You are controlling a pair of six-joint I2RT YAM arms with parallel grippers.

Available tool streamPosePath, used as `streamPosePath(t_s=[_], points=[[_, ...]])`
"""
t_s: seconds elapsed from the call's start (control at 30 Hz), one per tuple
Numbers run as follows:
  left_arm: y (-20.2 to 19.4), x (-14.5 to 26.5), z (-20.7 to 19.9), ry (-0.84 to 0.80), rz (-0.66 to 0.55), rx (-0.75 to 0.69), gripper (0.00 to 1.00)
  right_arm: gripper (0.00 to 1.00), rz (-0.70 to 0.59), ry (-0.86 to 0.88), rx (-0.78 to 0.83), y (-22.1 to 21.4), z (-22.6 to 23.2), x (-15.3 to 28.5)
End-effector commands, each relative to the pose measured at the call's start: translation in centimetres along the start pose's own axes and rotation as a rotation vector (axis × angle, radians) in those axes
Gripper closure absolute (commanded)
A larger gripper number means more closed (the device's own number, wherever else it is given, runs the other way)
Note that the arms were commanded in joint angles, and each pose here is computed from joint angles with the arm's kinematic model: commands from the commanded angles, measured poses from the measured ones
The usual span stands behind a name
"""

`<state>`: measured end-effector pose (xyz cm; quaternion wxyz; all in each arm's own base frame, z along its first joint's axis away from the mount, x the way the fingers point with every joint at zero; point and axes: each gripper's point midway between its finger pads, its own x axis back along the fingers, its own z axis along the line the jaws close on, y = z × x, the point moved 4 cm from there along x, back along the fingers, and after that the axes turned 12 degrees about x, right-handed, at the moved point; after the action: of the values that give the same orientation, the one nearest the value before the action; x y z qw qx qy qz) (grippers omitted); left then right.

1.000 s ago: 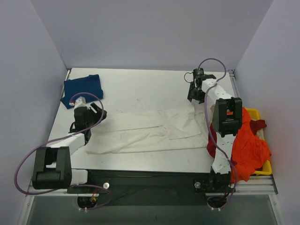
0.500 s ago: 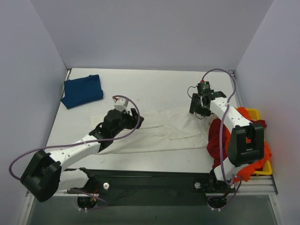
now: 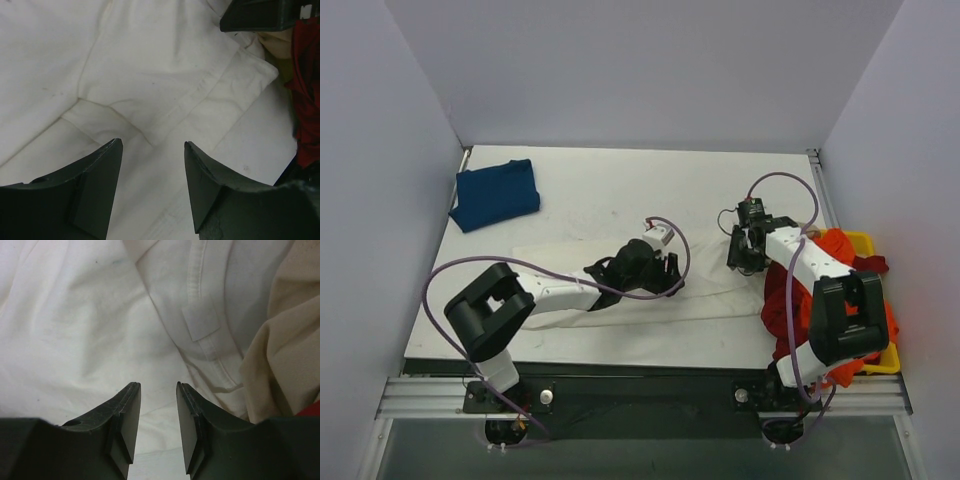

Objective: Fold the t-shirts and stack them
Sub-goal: Fold the other side of the tshirt into a rectangle

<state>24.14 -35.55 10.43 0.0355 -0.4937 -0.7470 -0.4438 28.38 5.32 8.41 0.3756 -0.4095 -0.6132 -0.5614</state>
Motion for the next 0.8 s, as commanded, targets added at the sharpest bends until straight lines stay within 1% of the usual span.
streamPosePath(t_s=[0.0, 0.23, 0.47, 0.77], points=[[1.3, -1.1, -2.7, -0.069, -0.027, -0.006, 0.37, 0.65, 0.018, -0.048, -0.02, -0.2, -0.9, -0.6], [-0.1, -2.6, -1.4, 0.0, 0.032, -0.005, 0.42, 0.66, 0.037, -0.07, -0.031, -0.6, -1.5, -1.0], [-2.4, -3.7, -1.0, 0.007, 0.112, 0.01, 0.44, 0.66, 0.05, -0.066, -0.033, -0.6, -1.5, -1.4], [-3.0, -4.0, -0.5, 0.027, 0.125, 0.01, 0.44, 0.67, 0.087, -0.063, -0.029, -1.2, -1.4, -2.2]])
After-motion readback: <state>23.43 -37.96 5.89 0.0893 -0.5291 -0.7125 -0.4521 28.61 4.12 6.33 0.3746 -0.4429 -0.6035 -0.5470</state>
